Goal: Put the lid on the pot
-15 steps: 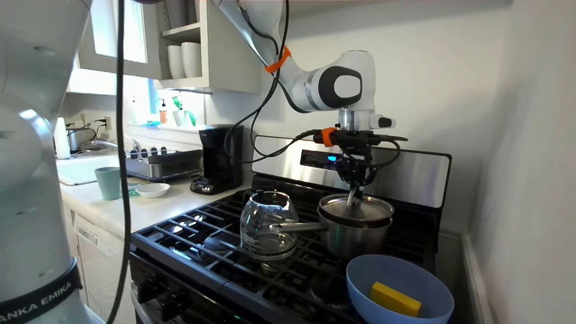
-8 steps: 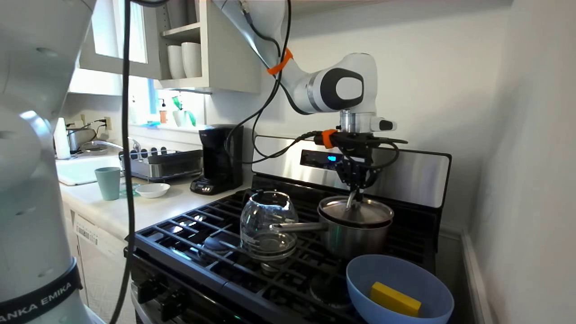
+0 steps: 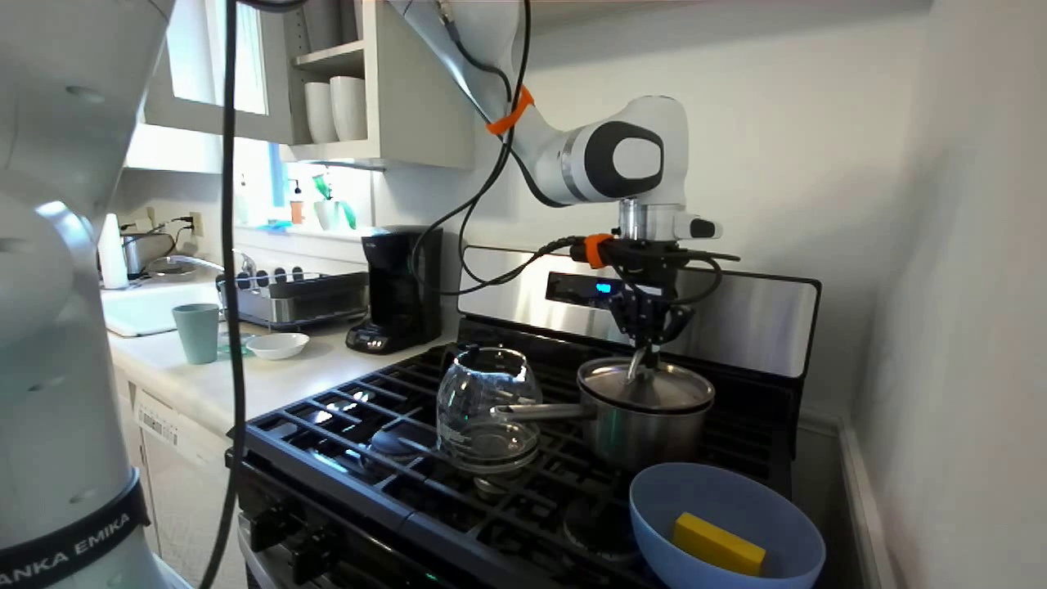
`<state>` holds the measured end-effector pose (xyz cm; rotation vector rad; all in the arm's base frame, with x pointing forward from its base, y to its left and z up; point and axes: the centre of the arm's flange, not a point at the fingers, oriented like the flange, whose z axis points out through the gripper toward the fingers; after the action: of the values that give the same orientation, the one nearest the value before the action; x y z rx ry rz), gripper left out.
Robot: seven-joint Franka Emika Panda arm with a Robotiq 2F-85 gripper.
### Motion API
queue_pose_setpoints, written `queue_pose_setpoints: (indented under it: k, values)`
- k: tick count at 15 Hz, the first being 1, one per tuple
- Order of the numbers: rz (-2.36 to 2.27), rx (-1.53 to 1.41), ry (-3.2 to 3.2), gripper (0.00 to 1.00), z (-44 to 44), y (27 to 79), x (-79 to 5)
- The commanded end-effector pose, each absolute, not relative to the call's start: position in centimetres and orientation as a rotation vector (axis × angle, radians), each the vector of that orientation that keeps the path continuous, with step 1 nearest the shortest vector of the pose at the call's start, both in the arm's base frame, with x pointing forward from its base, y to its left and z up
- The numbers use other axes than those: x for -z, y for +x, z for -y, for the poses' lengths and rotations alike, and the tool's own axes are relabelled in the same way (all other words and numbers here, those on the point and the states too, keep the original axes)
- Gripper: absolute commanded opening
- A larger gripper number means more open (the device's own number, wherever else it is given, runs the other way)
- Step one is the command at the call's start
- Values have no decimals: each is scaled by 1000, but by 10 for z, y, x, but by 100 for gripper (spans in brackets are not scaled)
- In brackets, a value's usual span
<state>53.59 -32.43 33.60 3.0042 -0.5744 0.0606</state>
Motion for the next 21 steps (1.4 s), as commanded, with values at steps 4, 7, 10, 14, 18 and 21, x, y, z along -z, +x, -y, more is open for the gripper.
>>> queue_pose_setpoints:
  k: [4, 7, 10, 14, 18, 21]
  values:
    - [620, 15, 2987, 4, 331, 531, -328]
    - [617, 15, 2997, 41, 331, 530, -328]
    - [620, 20, 3005, 62, 331, 524, -333]
    - [619, 15, 3005, 88, 338, 494, -376]
    - [665, 105, 2997, 100, 336, 432, -417]
    - [535, -64, 2975, 100, 311, 387, -439]
